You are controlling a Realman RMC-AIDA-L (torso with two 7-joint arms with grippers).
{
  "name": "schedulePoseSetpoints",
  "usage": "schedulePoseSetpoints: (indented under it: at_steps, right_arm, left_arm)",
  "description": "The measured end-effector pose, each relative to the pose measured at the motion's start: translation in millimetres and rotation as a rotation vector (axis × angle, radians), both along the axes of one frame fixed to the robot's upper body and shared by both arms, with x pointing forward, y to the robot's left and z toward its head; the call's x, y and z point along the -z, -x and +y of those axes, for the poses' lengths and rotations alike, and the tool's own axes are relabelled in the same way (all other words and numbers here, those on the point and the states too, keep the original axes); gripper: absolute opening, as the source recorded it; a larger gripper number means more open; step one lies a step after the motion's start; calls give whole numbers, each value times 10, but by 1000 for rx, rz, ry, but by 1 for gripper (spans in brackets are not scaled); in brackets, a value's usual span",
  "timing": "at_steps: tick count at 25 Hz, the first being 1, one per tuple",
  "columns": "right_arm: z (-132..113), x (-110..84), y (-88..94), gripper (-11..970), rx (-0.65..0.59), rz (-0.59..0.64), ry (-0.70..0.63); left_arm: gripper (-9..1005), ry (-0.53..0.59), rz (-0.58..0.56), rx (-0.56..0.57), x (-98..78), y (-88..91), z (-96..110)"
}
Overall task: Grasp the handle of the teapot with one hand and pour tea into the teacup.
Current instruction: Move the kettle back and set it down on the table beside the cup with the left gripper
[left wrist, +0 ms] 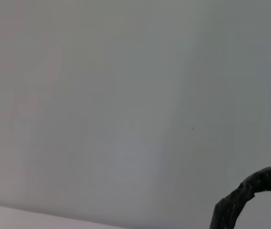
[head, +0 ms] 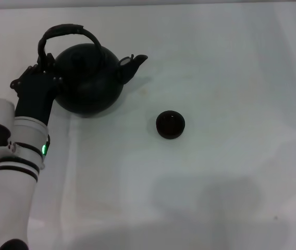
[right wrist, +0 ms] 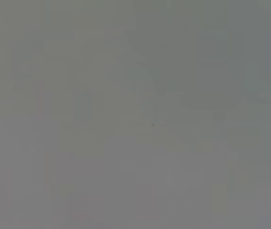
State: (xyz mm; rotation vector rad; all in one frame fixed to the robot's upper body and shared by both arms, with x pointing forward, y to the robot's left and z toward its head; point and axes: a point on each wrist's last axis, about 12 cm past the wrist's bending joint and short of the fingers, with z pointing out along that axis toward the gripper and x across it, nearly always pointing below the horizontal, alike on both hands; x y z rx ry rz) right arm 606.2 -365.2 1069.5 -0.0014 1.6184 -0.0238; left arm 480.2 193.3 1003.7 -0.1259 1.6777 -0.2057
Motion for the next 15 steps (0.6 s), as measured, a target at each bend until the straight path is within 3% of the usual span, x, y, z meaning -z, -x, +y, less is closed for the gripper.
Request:
schedulePoseSetpoints:
  at_steps: [15]
  right_arm:
    - [-3,-9,-3,841,7,-6,-5]
  left_arm:
    - [127,-8,17,22,13,-13,-10]
